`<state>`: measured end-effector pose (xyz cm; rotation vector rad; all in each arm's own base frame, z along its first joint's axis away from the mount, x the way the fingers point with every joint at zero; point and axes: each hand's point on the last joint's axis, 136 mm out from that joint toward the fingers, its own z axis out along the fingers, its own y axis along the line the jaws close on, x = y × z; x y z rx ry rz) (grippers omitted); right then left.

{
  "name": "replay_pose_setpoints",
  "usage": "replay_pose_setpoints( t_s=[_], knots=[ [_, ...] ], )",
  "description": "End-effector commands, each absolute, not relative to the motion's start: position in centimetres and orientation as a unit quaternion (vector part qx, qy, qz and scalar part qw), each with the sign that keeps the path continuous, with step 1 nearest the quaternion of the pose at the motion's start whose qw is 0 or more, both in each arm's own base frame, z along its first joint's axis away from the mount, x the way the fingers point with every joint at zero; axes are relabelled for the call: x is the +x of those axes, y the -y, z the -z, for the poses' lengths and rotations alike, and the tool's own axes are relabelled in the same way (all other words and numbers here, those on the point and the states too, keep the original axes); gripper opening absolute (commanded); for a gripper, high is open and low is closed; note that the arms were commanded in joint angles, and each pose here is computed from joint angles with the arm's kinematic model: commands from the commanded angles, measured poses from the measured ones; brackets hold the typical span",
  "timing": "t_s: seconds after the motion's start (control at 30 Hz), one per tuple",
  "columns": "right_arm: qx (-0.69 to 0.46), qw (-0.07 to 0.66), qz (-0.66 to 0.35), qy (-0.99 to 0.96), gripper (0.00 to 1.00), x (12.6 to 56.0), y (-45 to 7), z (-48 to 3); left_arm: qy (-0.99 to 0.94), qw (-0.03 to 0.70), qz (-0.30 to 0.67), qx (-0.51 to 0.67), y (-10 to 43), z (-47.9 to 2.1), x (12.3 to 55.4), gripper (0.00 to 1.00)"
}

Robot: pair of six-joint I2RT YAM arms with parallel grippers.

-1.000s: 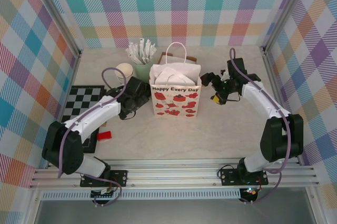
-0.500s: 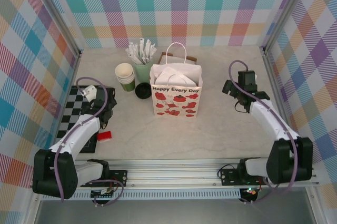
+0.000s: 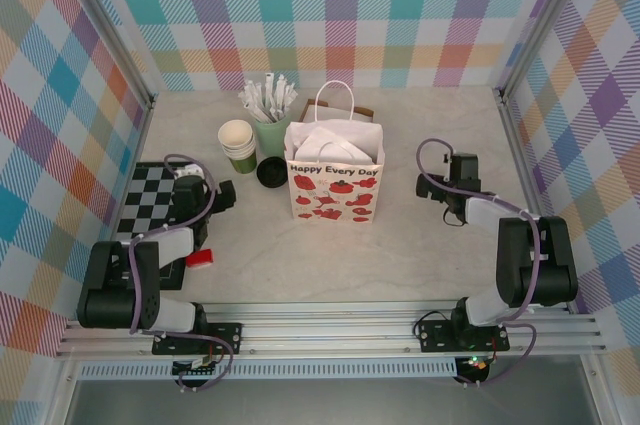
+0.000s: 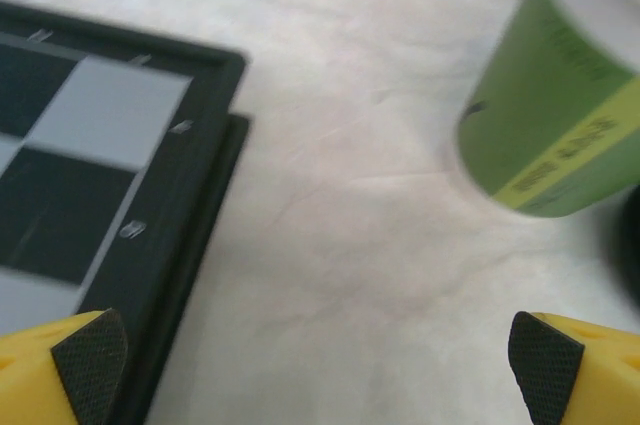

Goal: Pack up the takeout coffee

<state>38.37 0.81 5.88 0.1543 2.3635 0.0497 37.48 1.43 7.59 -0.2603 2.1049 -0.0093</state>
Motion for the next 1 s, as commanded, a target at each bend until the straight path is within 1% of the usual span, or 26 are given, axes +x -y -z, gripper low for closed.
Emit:
replay_pose_setpoints(
  t_s=[0.0,0.07,0.1,0.23,0.37,0.43,0.47,0.53,0.97],
  knots=[
    [0.003,0.451,-0.053,-0.891,1.00,40.9,-2.4,-8.5,-0.830,0.556,0.036,-0.041,0.7,-9.3,39.2,1.00],
    [-0.018,0.460,-0.064,-0.885,1.00,41.2,-3.1,-8.8,-0.817,0.575,0.037,-0.031,1.2,-8.4,39.0,1.00],
    [-0.024,0.466,-0.064,-0.882,1.00,41.3,-3.2,-8.9,-0.818,0.574,0.038,-0.027,1.3,-8.4,38.8,1.00],
    [-0.039,0.488,-0.069,-0.869,1.00,40.9,-3.5,-8.8,-0.840,0.541,0.026,-0.035,1.1,-7.8,39.8,1.00],
    [-0.036,0.561,-0.064,-0.824,1.00,38.8,-3.1,-9.4,-0.841,0.540,0.025,-0.028,1.4,-7.7,39.9,1.00],
    [-0.021,0.588,-0.053,-0.807,1.00,39.0,-2.5,-9.8,-0.840,0.541,0.023,-0.028,1.4,-7.8,39.9,1.00],
    [0.002,0.563,-0.042,-0.826,1.00,39.5,-1.8,-9.3,-0.841,0.540,0.024,-0.027,1.4,-7.8,39.9,1.00],
    [0.009,0.552,-0.048,-0.833,1.00,39.7,-1.5,-8.9,-0.840,0.541,0.024,-0.027,1.5,-7.8,39.9,1.00],
    [0.008,0.555,-0.048,-0.830,1.00,39.7,-1.5,-9.0,-0.842,0.539,0.024,-0.027,1.5,-7.8,39.9,1.00]
  ],
)
